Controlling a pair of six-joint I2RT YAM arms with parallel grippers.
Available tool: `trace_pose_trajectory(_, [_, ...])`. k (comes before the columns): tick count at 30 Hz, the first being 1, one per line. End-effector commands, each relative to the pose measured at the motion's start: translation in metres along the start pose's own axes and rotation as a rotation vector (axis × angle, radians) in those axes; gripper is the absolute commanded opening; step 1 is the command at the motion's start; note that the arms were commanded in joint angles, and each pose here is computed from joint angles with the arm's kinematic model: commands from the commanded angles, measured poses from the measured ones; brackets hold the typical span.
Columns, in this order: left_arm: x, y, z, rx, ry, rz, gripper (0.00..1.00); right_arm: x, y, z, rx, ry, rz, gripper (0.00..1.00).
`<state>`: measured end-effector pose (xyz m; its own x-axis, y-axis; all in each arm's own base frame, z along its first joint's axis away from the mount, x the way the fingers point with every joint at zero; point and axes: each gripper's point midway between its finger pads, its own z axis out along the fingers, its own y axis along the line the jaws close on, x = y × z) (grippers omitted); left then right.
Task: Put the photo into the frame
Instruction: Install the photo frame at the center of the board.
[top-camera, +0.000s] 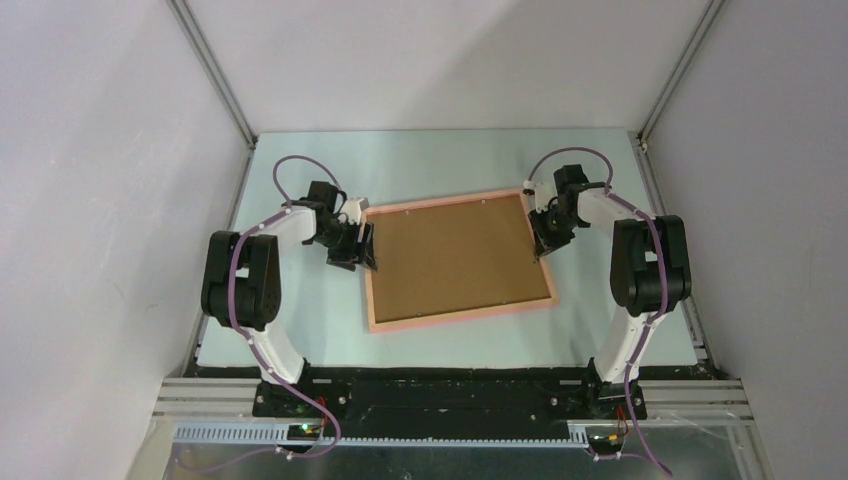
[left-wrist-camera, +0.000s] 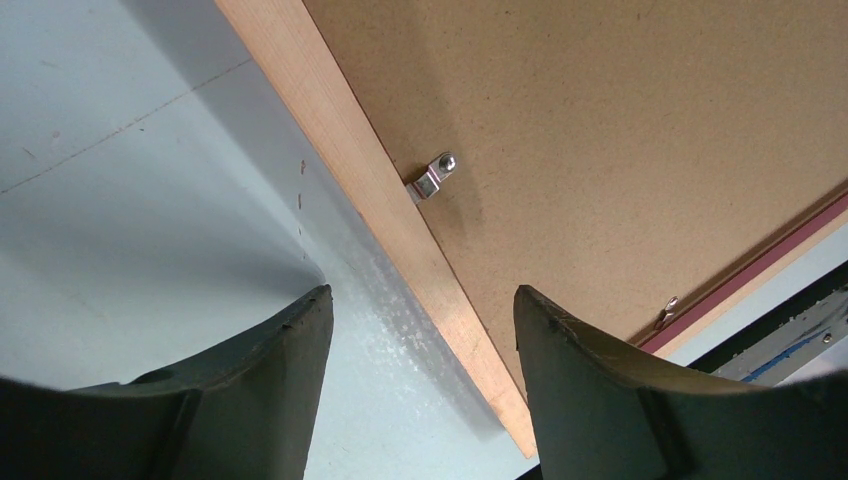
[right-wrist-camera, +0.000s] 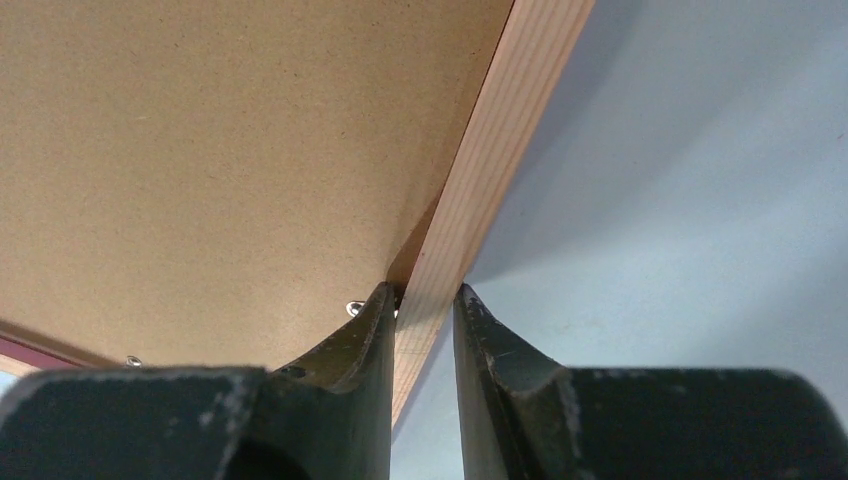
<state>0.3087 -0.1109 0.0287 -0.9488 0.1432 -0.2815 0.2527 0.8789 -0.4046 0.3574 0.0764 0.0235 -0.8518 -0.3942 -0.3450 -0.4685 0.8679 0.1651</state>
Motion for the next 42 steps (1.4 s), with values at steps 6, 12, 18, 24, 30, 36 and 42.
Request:
trace_pose_trajectory(6, [-0.015, 0.001, -0.009, -0.014, -0.042, 0.029, 0.71, 0.027, 0.005, 0.006, -0.031, 0.099, -0.093, 0.30])
trace_pose_trajectory(12, [-0.015, 0.002, -0.008, -0.018, -0.041, 0.027, 0.71, 0.027, 0.002, 0.003, -0.027, 0.102, -0.131, 0.33])
trace_pose_trajectory(18, [-0.015, 0.003, -0.008, -0.021, -0.037, 0.025, 0.72, 0.029, 0.004, 0.002, -0.042, 0.107, -0.150, 0.35])
trace_pose_trajectory(24, [-0.015, 0.003, -0.008, -0.023, -0.038, 0.025, 0.71, 0.028, 0.003, 0.000, -0.039, 0.100, -0.156, 0.37])
trace_pose_trajectory(30, [-0.015, 0.004, -0.008, -0.026, -0.039, 0.026, 0.72, 0.023, 0.002, -0.007, -0.036, 0.071, -0.143, 0.42])
trace_pose_trajectory(36, [-0.015, 0.004, -0.008, -0.027, -0.040, 0.025, 0.72, 0.005, 0.002, -0.023, -0.072, -0.012, -0.068, 0.48])
trace_pose_trajectory(42, [-0.015, 0.004, -0.008, -0.028, -0.039, 0.024, 0.72, -0.009, -0.001, -0.038, -0.095, -0.075, -0.006, 0.51])
